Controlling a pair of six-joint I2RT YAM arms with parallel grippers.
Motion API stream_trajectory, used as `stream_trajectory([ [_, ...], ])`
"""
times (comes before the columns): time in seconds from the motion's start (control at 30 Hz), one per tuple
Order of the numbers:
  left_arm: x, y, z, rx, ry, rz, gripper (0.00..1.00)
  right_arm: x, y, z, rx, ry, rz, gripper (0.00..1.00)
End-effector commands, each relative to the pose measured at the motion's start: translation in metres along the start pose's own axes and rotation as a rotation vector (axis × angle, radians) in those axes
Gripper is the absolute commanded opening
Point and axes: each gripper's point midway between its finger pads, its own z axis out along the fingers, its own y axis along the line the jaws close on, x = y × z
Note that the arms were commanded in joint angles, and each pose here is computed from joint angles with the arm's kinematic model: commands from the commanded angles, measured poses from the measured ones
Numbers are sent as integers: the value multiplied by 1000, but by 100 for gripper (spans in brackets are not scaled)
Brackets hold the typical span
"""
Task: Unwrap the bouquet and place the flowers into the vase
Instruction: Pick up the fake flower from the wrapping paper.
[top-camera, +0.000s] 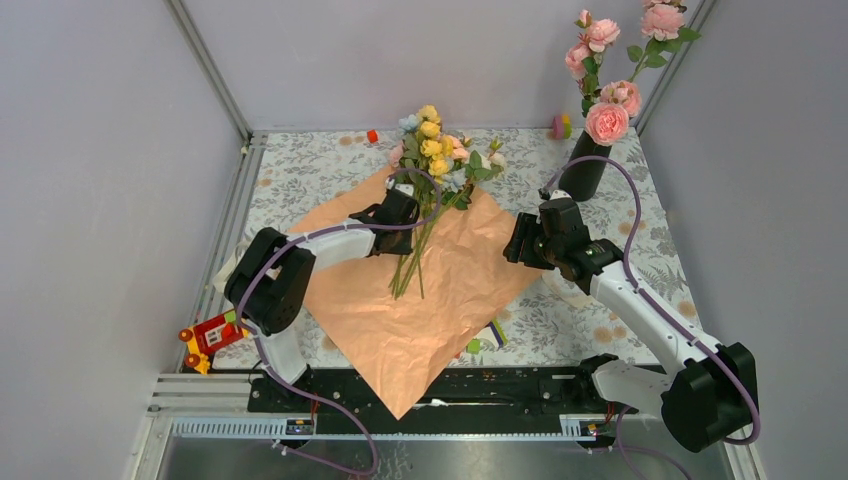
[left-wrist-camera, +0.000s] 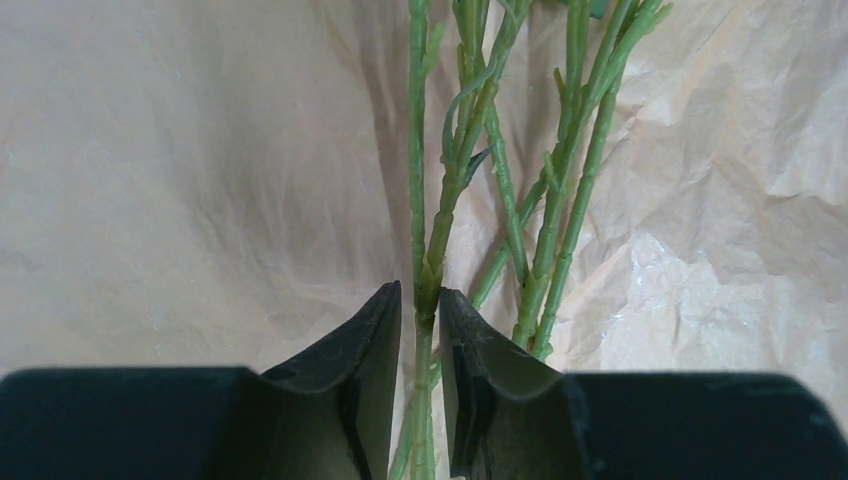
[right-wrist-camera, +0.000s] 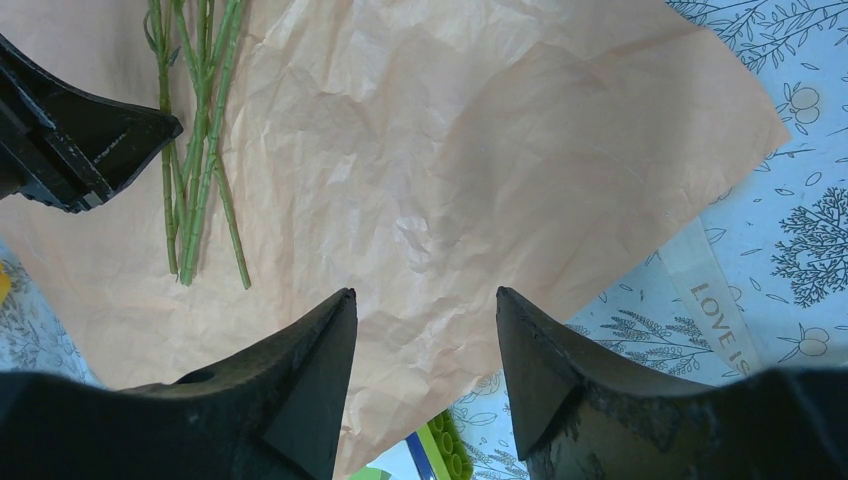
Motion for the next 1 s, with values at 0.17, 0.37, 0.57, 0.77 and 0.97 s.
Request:
stream_trajectory([
  [0.17,-17,-3,0,-3,-39,0,16,-10,5,0,-17,-34,19,60],
  [0.37,-24,-5,-7,1,-51,-5,10,-9,5,0,-15,-32,18,60],
  [0.57,-33,-8,-22,18,-72,-26,7,-9,5,1,-18,-30,19,60],
  [0.77,-39,-13,-35,54,-87,-55,2,-10,6,-1,-19,-35,19,60],
  [0.97,-46,-15,-49,75,-114,-73,0,-10,5,-1,-18,-35,17,60],
])
